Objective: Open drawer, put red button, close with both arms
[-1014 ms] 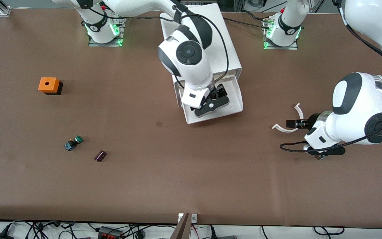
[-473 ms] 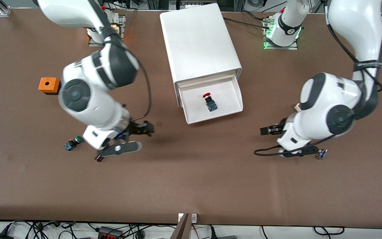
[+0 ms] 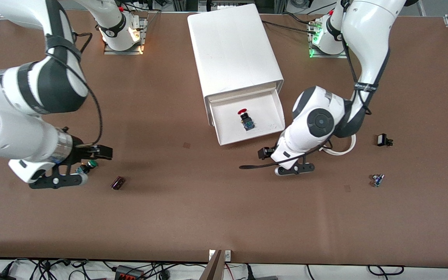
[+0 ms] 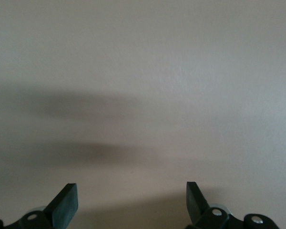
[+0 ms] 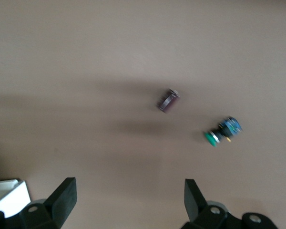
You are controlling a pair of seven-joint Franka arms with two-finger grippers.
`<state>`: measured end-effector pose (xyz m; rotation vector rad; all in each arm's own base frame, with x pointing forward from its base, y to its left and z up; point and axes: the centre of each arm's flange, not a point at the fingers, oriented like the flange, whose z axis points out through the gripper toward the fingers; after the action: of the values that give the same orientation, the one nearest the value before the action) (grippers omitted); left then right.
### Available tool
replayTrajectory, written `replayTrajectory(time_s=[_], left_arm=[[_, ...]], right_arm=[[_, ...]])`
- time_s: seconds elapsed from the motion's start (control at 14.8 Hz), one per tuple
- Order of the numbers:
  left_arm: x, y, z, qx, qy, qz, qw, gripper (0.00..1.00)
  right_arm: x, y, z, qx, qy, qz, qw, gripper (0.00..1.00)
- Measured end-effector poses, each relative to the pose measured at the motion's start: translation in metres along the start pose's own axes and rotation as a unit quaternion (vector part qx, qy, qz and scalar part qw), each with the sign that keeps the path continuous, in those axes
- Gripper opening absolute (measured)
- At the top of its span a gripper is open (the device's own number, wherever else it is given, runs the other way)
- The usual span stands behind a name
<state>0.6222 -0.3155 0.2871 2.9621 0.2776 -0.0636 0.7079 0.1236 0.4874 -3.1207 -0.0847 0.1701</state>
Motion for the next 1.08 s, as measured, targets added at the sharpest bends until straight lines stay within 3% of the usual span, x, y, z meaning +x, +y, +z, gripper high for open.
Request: replayTrajectory(time_s=[0.41, 0.81, 1.08], left_arm=[[-0.053, 0.025, 0.019, 0.022, -0.042, -0.010, 0.999, 1.00], [-0.078, 0.038, 0.022, 0.037, -0.071, -0.007, 0.997, 1.00], [-0.105, 0.048, 0.027, 0.065, -0.113, 0.002, 0.992, 1.00]], right_arm=[[-0.015, 0.078, -0.010, 0.006, -0.022, 0.054, 0.998, 1.00], [-0.069, 0.125, -0.063, 0.018, 0.011, 0.082, 0.996, 1.00], [-0.095, 0.147, -0.086, 0.023, 0.028, 0.067, 0.997, 1.00]])
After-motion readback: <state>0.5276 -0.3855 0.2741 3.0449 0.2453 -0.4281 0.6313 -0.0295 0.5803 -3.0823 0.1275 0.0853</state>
